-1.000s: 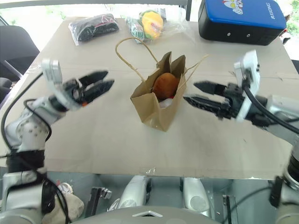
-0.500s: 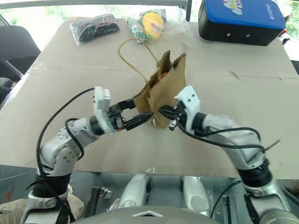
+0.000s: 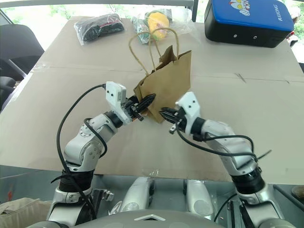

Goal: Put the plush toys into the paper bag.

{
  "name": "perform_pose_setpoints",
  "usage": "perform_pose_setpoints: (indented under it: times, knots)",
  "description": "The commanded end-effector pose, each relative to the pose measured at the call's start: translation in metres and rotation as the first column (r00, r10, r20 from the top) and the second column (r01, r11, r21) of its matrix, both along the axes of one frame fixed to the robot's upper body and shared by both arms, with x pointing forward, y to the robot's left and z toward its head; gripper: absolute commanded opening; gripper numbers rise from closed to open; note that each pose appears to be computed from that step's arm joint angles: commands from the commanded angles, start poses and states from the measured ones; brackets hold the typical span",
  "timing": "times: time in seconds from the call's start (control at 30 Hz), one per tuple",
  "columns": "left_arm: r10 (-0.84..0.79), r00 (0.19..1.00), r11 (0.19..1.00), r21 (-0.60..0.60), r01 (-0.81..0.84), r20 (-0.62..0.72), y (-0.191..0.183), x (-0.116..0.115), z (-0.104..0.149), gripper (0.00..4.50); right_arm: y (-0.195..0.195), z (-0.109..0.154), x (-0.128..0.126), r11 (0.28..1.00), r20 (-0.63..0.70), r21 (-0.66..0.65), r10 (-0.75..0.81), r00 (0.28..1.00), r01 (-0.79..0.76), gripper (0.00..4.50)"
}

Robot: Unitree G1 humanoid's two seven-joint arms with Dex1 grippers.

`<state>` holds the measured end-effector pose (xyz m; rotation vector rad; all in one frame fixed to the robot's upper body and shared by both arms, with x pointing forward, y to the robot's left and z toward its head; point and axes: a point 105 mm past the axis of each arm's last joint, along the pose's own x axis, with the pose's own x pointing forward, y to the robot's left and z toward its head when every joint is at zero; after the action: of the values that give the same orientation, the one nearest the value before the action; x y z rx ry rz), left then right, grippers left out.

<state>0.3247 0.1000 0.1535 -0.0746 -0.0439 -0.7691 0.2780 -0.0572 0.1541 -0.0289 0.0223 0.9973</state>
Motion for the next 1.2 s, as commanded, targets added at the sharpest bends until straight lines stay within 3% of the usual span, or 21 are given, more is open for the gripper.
perform_pose_setpoints:
  times: [0.03, 0.17, 0.2, 0.27, 0.4, 0.5, 0.57, 0.7, 0.73, 0.9, 1.03, 1.2]
  knots:
    - [-0.164, 0.978, 0.986, 0.047, 0.159, 0.131, 0.015, -0.003, 0.027, 0.01, -0.026, 0.029, -0.022, 1.000, 0.148, -0.029, 0.010, 0.989, -0.005, 2.19]
    - [-0.426, 0.891, 0.898, 0.198, 0.394, 0.158, 0.036, -0.003, 0.038, 0.00, -0.060, 0.033, -0.036, 0.994, 0.183, -0.107, -0.018, 0.983, 0.038, 4.24]
    - [-0.476, 0.865, 0.864, 0.268, 0.427, 0.156, 0.044, 0.005, 0.039, 0.00, -0.070, 0.033, -0.041, 0.987, 0.210, -0.150, -0.027, 0.977, 0.060, 4.47]
    - [-0.615, 0.783, 0.755, 0.352, 0.553, 0.091, 0.054, 0.013, 0.042, 0.00, -0.091, 0.033, -0.050, 0.974, 0.204, -0.203, -0.056, 0.977, 0.098, 4.47]
    - [-0.656, 0.753, 0.674, 0.489, 0.553, 0.053, 0.043, 0.040, 0.031, 0.00, -0.119, 0.033, -0.052, 0.948, 0.205, -0.250, -0.147, 0.968, 0.197, 4.47]
    - [-0.642, 0.766, 0.682, 0.482, 0.550, 0.036, 0.040, 0.051, 0.026, 1.09, -0.126, 0.033, -0.051, 0.941, 0.204, -0.259, -0.167, 0.965, 0.218, 4.50]
    - [-0.608, 0.790, 0.736, 0.426, 0.525, 0.078, 0.041, 0.057, 0.038, 1.93, -0.128, 0.033, -0.050, 0.939, 0.205, -0.265, -0.169, 0.964, 0.221, 4.50]
    - [-0.554, 0.830, 0.802, 0.317, 0.507, 0.073, 0.061, 0.056, 0.051, 3.96, -0.130, 0.036, -0.049, 0.941, 0.217, -0.256, -0.166, 0.962, 0.221, 4.50]
    - [-0.529, 0.846, 0.819, 0.297, 0.490, 0.062, 0.069, 0.054, 0.052, 4.15, -0.131, 0.037, -0.048, 0.940, 0.220, -0.256, -0.170, 0.961, 0.225, 4.50]
    - [-0.357, 0.934, 0.922, 0.160, 0.353, -0.002, 0.100, 0.019, 0.062, 4.15, -0.142, 0.036, -0.049, 0.939, 0.197, -0.270, -0.164, 0.967, 0.215, 4.50]
    - [-0.204, 0.977, 0.967, 0.139, 0.212, -0.070, 0.118, -0.029, 0.039, 4.15, -0.160, 0.034, -0.048, 0.926, 0.186, -0.281, -0.204, 0.961, 0.251, 4.50]
    - [-0.071, 0.990, 0.990, 0.116, 0.085, -0.121, 0.118, -0.066, 0.020, 4.15, -0.177, 0.029, -0.049, 0.911, 0.170, -0.310, -0.229, 0.958, 0.273, 4.50]
